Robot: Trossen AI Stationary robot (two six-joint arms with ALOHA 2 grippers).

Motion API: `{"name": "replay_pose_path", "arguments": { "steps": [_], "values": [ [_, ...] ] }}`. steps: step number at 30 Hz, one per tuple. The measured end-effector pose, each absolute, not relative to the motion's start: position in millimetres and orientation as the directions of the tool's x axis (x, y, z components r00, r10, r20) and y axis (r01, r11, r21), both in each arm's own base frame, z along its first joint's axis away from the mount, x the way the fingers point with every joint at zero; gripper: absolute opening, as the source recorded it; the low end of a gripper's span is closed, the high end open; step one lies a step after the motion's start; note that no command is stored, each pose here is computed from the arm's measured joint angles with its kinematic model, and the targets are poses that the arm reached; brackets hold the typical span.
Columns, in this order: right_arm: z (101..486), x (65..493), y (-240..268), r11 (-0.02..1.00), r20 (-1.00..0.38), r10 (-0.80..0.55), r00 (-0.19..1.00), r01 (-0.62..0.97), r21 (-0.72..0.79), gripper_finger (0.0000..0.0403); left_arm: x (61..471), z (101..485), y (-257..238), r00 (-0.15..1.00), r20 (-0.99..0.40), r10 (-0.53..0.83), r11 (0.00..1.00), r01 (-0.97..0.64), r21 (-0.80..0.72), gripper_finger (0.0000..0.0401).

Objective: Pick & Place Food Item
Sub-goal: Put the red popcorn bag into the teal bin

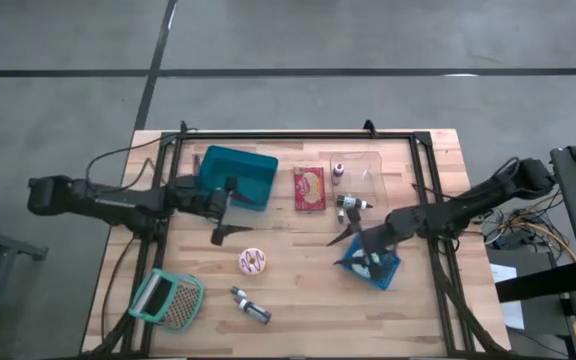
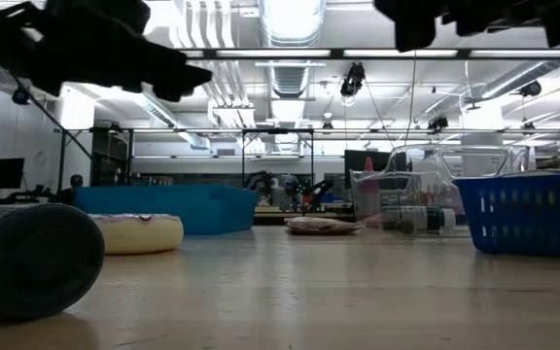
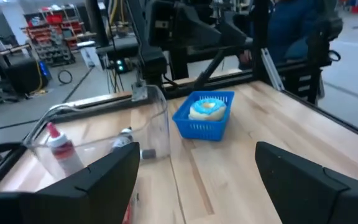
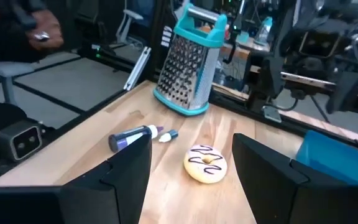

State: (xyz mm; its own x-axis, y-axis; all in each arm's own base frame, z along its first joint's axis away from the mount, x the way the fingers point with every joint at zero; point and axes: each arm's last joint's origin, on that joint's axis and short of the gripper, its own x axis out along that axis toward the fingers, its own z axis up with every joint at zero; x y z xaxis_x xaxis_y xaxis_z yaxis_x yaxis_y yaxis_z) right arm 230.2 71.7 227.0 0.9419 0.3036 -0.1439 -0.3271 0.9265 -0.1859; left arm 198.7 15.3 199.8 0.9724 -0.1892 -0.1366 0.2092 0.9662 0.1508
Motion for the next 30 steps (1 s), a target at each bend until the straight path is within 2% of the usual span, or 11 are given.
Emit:
{"name": "replay_pose_path", "arguments": {
  "steps": [5, 12, 22, 30],
  "values": [
    [230, 209, 65, 0.931, -0.09, 0.301, 0.949, -0.313, -0.188, 0.0219, 170, 191, 13, 0.982, -0.09, -0.165, 0.975, 0.177, 0.136, 0.0321],
    [226, 176, 54, 0.938, -0.018, 0.293, 0.956, -0.291, -0.185, 0.0219, 149, 186, 11, 0.989, -0.035, -0.145, 0.983, 0.148, 0.112, 0.0321],
    [204, 140, 42, 0.963, 0.059, 0.237, 0.97, -0.227, -0.149, 0.0219, 147, 185, 10, 0.989, -0.043, -0.142, 0.985, 0.146, 0.095, 0.0321],
    [202, 131, 38, 0.969, 0.109, 0.218, 0.97, -0.202, -0.139, 0.0219, 147, 184, 11, 0.989, -0.048, -0.14, 0.985, 0.144, 0.094, 0.0321]
  ]
}}
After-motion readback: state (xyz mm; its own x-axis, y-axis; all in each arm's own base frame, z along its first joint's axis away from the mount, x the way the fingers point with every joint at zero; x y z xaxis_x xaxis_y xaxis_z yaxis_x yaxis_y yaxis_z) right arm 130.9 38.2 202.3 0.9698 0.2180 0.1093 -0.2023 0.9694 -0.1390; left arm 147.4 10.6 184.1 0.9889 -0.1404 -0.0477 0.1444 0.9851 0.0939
